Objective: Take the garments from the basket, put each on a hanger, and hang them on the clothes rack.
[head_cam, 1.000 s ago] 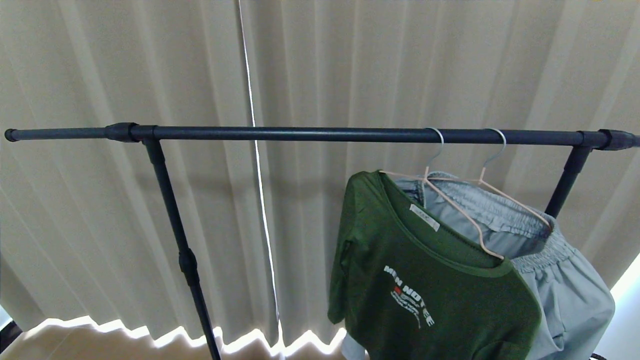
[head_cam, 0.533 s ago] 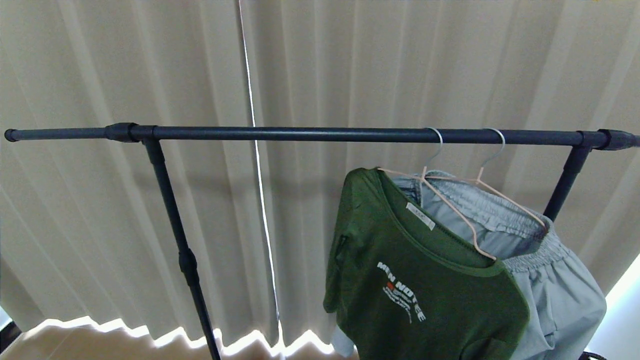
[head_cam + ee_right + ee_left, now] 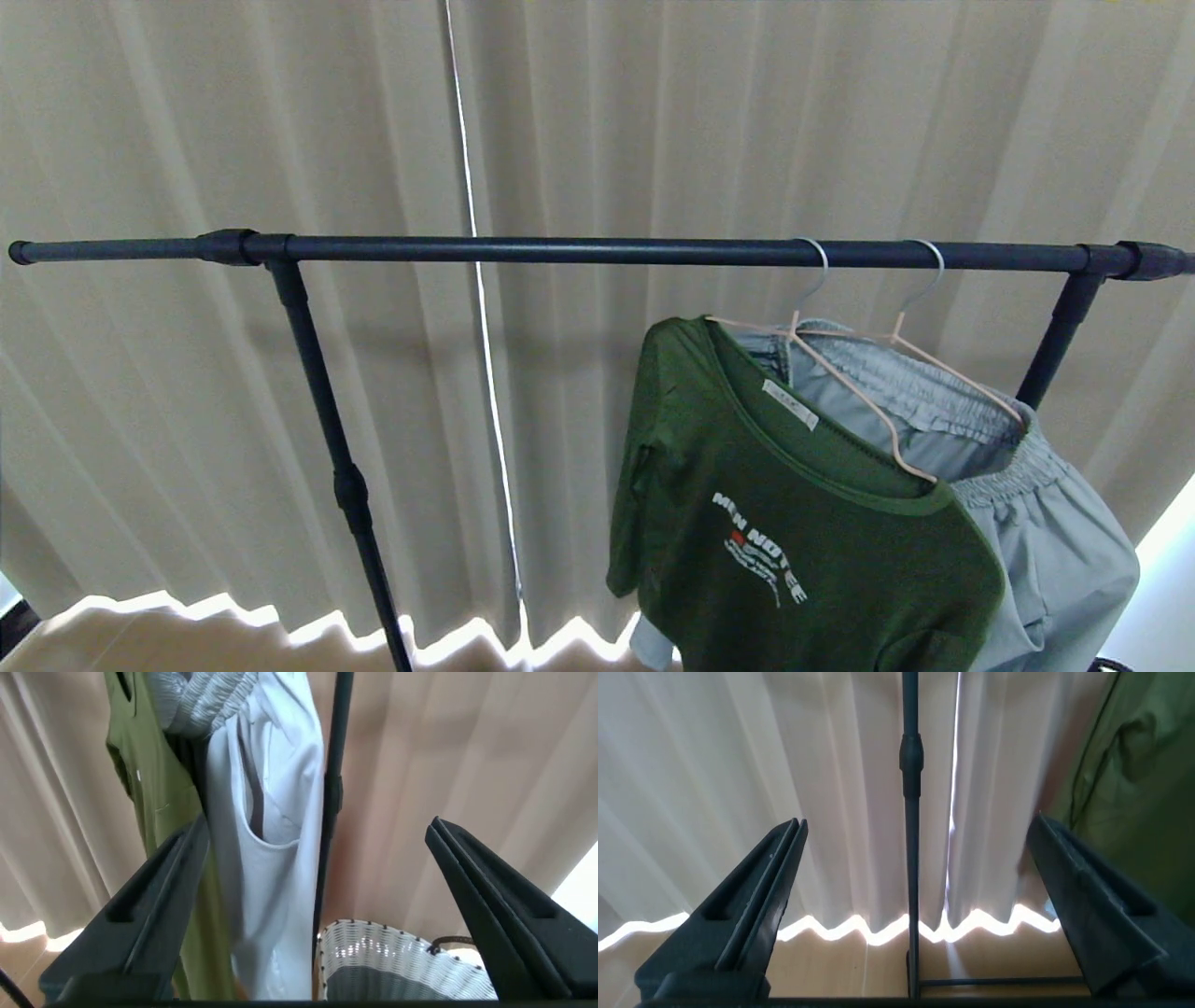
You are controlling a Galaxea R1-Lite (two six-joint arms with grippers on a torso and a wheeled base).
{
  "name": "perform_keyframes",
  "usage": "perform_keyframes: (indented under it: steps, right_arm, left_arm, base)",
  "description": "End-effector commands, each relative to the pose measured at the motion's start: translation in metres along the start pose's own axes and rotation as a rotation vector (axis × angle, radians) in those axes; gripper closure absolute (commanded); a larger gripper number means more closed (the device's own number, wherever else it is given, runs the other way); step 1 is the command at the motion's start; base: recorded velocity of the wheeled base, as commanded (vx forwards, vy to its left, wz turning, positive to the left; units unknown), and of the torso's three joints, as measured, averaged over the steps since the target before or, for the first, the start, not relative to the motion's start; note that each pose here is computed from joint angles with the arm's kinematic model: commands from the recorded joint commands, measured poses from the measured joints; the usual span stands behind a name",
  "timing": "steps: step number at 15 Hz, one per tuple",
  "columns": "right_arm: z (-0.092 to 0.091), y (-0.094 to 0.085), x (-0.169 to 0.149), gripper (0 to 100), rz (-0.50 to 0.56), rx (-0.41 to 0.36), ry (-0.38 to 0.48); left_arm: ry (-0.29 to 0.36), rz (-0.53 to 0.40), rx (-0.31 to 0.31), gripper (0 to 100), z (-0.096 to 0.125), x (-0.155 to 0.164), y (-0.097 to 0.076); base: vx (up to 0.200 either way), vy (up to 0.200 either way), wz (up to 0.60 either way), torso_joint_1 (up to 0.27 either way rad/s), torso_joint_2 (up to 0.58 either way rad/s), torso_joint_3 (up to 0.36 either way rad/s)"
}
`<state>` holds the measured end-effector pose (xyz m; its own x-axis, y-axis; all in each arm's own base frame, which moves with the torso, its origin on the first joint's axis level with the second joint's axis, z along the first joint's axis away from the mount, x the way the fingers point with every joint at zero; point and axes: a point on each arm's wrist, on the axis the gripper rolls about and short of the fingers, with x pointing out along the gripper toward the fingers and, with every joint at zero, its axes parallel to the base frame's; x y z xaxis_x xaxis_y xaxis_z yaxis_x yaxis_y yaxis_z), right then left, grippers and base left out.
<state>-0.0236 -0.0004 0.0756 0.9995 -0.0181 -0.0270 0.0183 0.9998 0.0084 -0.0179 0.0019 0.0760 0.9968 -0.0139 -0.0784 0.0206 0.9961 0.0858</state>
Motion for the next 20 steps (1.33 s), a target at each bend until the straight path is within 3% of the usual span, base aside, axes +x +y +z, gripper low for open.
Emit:
perform_keyframes:
  steps: [1, 20]
  right_arm:
    - [-0.0004, 0.0, 0.0001, 0, 0.0, 0.0, 0.001]
    - [-0.0001, -0.0008, 0.0001, 0, -0.036, 0.028, -0.003]
  left_arm:
    - [0.003, 0.0, 0.0, 0, -0.0001, 0.0002, 0.0]
    - [0.001, 0.0, 0.0, 0, 0.0004, 0.0001, 0.0]
  base:
    - [0.0, 0.0, 0.0, 0.0, 0.0, 0.0]
    - [0.0, 0.0, 0.0, 0.0, 0.0, 0.0]
